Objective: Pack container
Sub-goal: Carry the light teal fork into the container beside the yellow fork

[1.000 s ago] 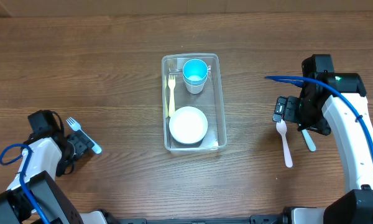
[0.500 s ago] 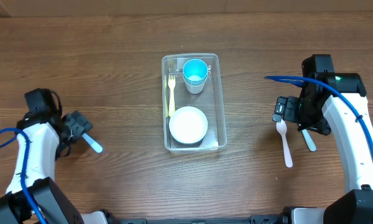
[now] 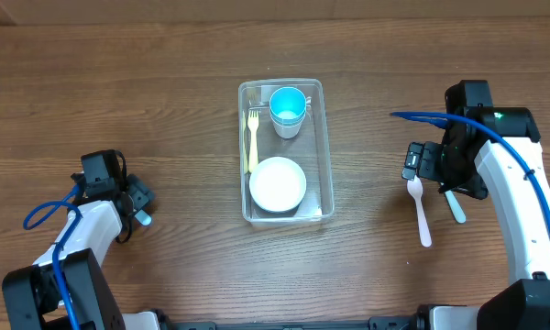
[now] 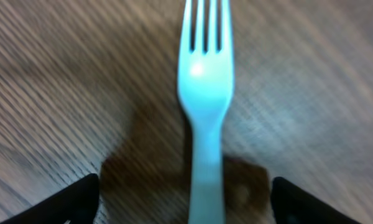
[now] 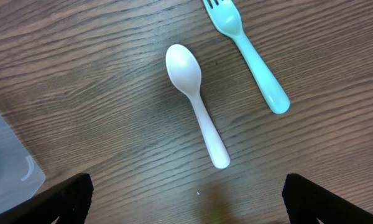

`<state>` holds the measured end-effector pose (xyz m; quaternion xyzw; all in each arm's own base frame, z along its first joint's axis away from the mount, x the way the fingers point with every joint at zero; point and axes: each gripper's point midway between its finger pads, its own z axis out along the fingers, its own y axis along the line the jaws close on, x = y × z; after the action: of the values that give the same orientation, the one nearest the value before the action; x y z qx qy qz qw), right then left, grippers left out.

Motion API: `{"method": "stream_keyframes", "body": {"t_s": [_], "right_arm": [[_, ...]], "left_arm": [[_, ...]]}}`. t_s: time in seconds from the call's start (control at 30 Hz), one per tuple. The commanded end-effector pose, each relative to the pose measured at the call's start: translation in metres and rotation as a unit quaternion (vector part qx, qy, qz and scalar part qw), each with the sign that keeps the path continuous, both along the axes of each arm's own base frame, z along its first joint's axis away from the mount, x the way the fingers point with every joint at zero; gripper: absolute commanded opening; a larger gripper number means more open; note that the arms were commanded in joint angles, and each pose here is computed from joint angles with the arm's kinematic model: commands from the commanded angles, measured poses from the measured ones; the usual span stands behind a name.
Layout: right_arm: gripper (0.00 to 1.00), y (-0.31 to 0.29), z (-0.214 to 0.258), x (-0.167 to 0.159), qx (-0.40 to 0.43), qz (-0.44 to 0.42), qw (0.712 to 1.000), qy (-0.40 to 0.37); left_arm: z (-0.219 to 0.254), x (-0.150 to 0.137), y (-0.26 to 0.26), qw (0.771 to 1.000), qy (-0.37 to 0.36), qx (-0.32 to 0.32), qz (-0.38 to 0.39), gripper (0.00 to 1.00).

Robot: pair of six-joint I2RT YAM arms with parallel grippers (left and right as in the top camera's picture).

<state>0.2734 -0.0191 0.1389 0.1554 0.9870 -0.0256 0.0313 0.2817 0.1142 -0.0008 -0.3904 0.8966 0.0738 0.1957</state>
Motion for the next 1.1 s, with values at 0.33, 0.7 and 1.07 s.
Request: {"method": "stream_keyframes", "body": {"t_s": [0.33,0.7,1.07], "right_arm": [[1.00,-0.002,0.003,0.001,-0.004,-0.001,1.000,-0.006],[1.00,-0.002,0.003,0.001,-0.004,-0.001,1.000,-0.006],[1.00,-0.002,0.003,0.001,-0.004,-0.001,1.000,-0.006]], "left_arm": [[-0.020,0.009,-0.023,0.998,0.003,-0.068,-0.019,0.14],[0.038,0.048,-0.022,0.995,-0.002,-0.090,-0.032,0.14],[0.127,0.118,-0.136,0.969,-0.089,-0.117,-0.196,0.14]]}}
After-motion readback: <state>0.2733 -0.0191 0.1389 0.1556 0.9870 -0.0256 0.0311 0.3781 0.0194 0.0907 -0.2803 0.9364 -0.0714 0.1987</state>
